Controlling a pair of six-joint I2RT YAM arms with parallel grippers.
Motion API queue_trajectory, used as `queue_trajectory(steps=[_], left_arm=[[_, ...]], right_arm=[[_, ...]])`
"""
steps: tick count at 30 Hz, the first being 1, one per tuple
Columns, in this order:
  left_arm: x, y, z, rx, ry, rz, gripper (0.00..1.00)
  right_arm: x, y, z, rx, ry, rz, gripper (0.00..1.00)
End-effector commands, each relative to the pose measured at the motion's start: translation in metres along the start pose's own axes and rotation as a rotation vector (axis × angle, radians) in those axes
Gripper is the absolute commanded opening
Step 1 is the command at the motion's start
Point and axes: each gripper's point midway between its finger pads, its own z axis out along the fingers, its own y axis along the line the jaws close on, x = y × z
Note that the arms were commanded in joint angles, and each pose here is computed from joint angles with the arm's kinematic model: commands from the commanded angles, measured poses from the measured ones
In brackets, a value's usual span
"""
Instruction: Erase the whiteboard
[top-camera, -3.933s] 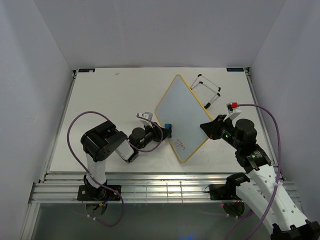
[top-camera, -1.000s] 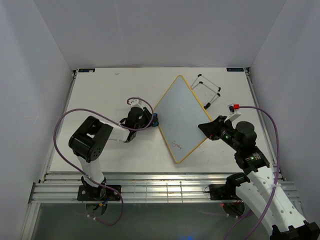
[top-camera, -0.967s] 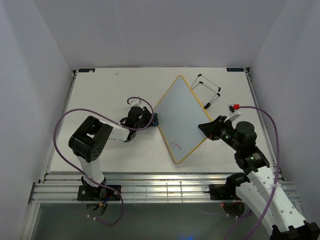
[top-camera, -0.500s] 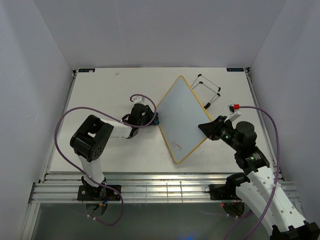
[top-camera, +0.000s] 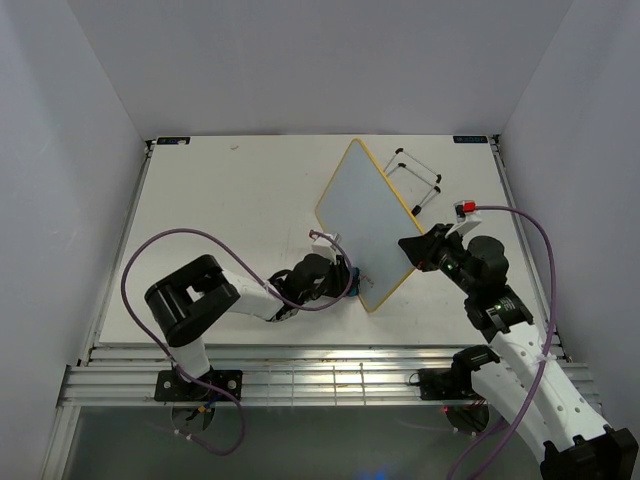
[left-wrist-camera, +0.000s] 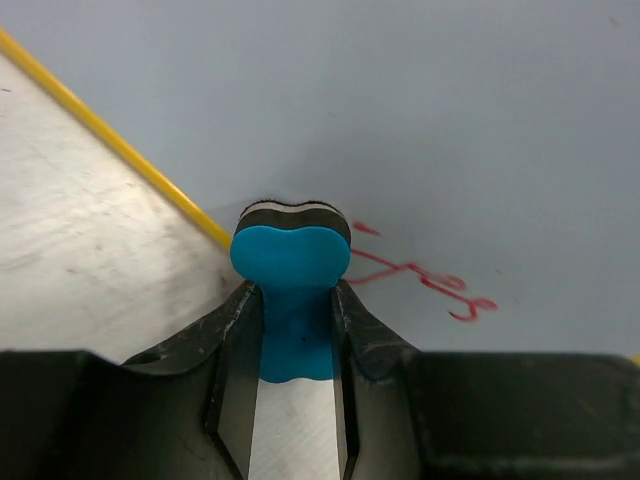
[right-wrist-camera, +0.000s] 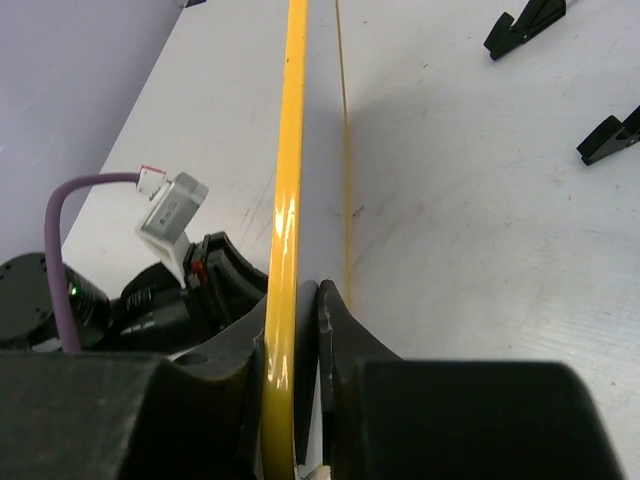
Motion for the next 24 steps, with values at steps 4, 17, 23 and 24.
queue_trajectory(steps=[4,17,23,24], left_arm=[[0.019,-0.085,-0.022,0.320,0.022,0.077,0.00],[-0.013,-0.100,-0.037,0.282,-0.126,0.201,0.00],[-0.033,-0.048,-0.026,0.181,-0.152,0.161,0.00],[-0.037,-0.040,-0.025,0.168,-0.160,0.158,0.00]], right_arm=[[-0.068,0.107,-0.025,-0.419,-0.143,0.129,0.08],[-0.048,0.100,-0.025,-0.421,-0.108,0.181,0.08],[-0.052,0.108,-0.032,-0.457,-0.105,0.193,0.08],[-0.052,0.110,-0.033,-0.462,-0.106,0.192,0.08]])
